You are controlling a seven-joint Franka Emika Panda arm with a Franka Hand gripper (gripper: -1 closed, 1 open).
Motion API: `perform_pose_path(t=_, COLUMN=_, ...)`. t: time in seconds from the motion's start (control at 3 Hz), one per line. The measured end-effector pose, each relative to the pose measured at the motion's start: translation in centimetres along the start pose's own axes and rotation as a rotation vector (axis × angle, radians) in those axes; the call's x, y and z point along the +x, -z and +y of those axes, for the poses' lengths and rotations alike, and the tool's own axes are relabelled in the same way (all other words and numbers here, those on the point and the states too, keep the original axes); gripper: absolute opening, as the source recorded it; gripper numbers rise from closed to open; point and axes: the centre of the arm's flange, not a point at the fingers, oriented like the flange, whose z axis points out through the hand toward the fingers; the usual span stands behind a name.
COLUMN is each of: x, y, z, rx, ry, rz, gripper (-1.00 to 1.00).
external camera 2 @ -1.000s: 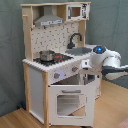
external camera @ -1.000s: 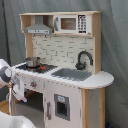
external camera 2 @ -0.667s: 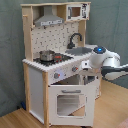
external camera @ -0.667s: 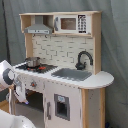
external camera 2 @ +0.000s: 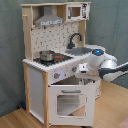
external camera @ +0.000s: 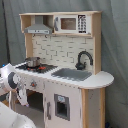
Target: Play with the kitchen
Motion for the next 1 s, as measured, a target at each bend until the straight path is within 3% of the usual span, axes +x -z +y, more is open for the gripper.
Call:
perform_pose_path(t=0.67, x=0.94, y=-1.53, z=0.5, rx=0.002, ry=0.006, rz=0.059, gripper=1.0)
perform_pose_path(t=1.0, x=1.1, y=-1.74, z=0.54, rx=0.003, ry=0.007, rz=0.068, gripper=-1.0)
